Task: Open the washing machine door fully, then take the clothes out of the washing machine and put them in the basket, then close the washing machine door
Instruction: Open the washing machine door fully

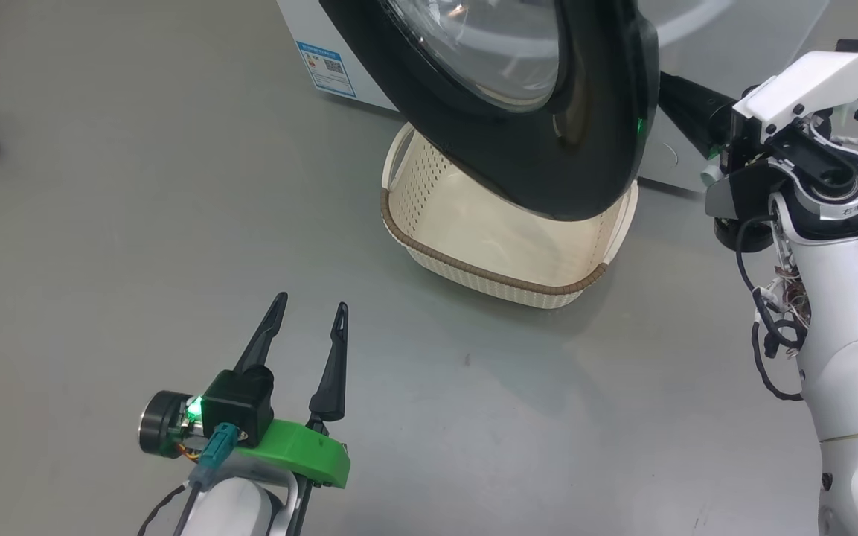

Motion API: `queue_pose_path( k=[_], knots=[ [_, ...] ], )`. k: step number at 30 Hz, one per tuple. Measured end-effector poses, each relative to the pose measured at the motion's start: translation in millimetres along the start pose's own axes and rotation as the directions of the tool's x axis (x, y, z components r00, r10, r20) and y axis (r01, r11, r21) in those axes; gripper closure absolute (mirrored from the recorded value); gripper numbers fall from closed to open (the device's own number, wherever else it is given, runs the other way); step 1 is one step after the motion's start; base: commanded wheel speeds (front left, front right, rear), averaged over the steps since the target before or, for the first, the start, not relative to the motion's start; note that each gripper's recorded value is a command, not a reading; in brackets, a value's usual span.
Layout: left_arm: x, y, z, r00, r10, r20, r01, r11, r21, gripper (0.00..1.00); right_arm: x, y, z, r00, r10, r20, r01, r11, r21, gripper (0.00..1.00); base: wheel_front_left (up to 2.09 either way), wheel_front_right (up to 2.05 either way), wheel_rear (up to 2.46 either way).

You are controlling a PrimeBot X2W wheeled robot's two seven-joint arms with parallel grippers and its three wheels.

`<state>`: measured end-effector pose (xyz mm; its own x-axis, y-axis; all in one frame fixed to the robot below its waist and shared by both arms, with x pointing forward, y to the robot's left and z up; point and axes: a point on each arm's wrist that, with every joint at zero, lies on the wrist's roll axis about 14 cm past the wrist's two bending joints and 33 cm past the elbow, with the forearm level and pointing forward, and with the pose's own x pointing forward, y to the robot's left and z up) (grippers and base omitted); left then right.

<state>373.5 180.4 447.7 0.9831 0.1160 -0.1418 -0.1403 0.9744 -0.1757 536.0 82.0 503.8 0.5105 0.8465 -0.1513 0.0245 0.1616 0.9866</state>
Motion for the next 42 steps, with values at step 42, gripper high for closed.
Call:
queue_pose_path(
  k=[42],
  knots=[
    [-24, 21, 18, 0.996, 0.071, 0.055, -0.071, 0.997, -0.003, 0.00, 10, 12, -148, 0.902, 0.016, -0.432, -0.025, 1.000, -0.016, 1.00, 0.00, 0.00, 0.00]
  ],
)
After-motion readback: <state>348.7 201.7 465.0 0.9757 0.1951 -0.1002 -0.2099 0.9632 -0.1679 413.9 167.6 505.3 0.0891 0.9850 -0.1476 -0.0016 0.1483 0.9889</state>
